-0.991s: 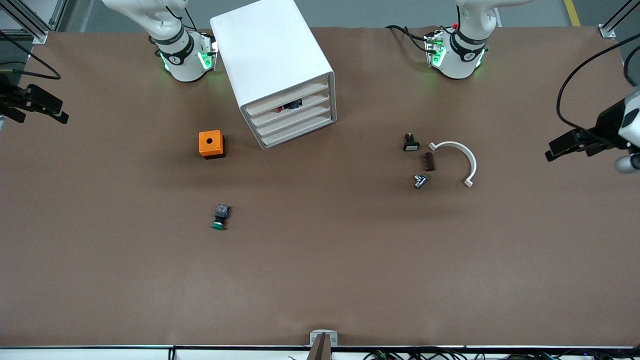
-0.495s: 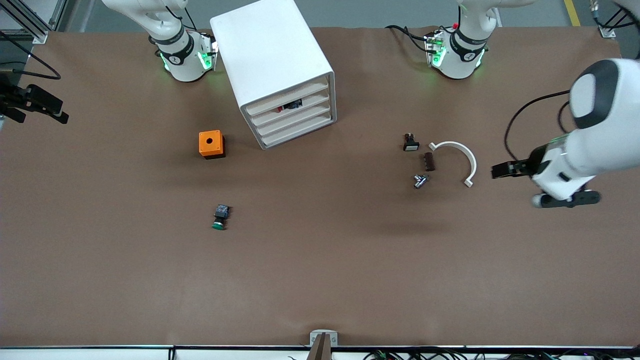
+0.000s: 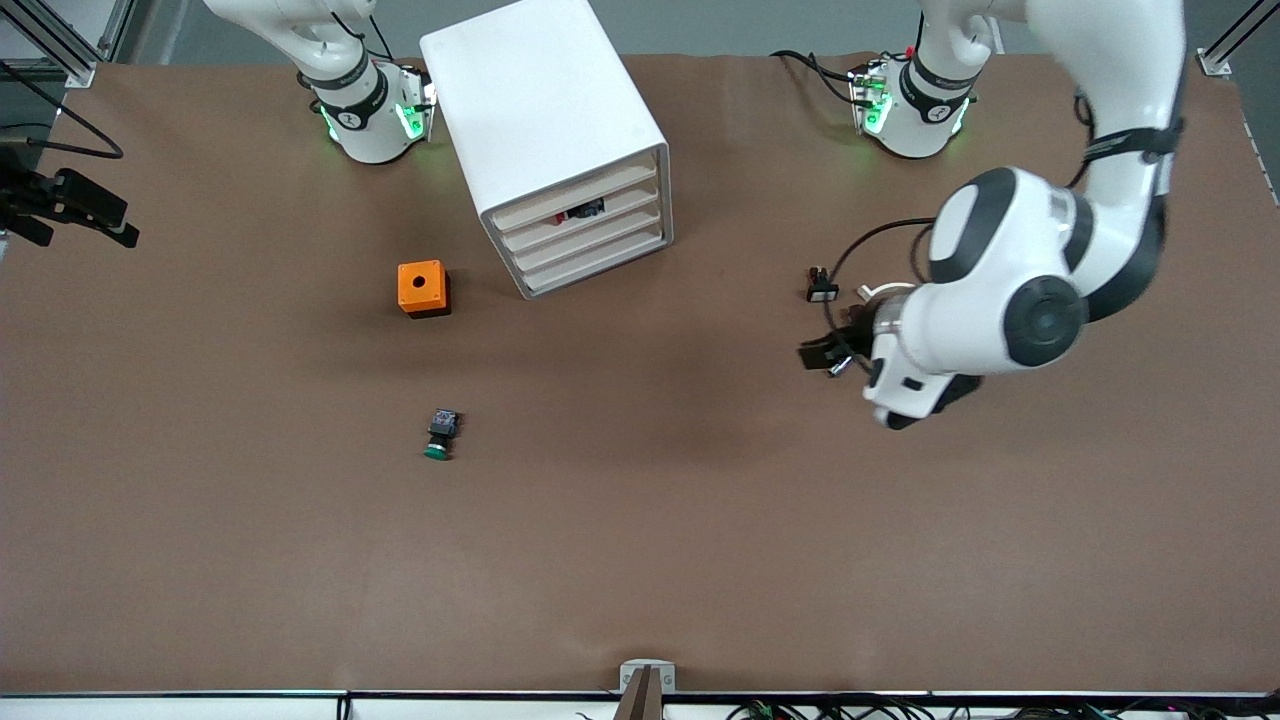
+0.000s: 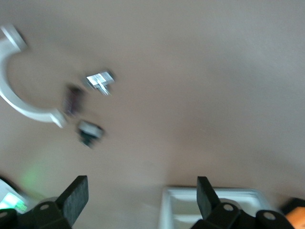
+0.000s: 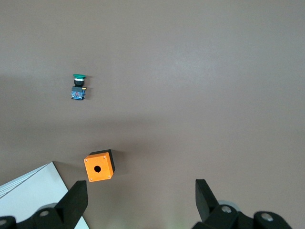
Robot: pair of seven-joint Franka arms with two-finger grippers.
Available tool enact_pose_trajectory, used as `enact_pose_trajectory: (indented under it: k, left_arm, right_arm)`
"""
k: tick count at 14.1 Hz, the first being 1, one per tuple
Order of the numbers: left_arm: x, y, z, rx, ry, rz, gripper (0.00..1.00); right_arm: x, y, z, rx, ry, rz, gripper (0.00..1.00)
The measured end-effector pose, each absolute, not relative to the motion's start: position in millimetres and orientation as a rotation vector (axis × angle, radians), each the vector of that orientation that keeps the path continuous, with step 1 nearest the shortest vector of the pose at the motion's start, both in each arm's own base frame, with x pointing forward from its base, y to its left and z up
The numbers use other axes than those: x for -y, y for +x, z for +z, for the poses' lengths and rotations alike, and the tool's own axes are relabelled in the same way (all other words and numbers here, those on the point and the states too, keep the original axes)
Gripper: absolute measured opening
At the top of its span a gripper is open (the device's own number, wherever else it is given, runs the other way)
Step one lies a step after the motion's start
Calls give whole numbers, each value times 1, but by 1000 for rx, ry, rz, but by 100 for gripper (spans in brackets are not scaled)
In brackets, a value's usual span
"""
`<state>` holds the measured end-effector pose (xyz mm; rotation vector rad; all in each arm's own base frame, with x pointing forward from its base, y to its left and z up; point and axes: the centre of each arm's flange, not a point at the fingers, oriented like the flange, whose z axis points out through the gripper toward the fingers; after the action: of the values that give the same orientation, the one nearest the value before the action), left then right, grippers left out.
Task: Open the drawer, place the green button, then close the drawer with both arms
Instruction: 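Reach the left gripper to the cabinet's lower drawer front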
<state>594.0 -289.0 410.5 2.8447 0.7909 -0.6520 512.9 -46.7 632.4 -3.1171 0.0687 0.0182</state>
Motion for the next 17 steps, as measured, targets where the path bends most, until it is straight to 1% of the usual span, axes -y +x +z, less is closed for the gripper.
enact_pose_trajectory:
  k: [2, 5, 8, 11, 15, 17]
  left_arm:
    - [334, 585, 381, -974, 2749, -811, 100]
    - [379, 572, 319, -1312, 2585, -1078, 100]
    - [411, 554, 265, -1611, 2484, -1249, 100]
    - [431, 537, 231, -1896, 2335, -1407, 100]
    - [438, 517, 197, -2166, 2119, -1721, 100]
    - [442, 509, 176, -2289, 2010, -1827, 100]
  right_arm:
    - [46, 513, 632, -68, -3117, 18, 100]
    - [46, 513, 632, -68, -3117, 20, 100]
    - [46, 513, 632, -67, -3117, 20, 100]
    - [46, 513, 632, -67, -3117, 20, 100]
    - [46, 513, 631, -67, -3117, 21, 100]
    - [46, 514, 631, -67, -3117, 21, 100]
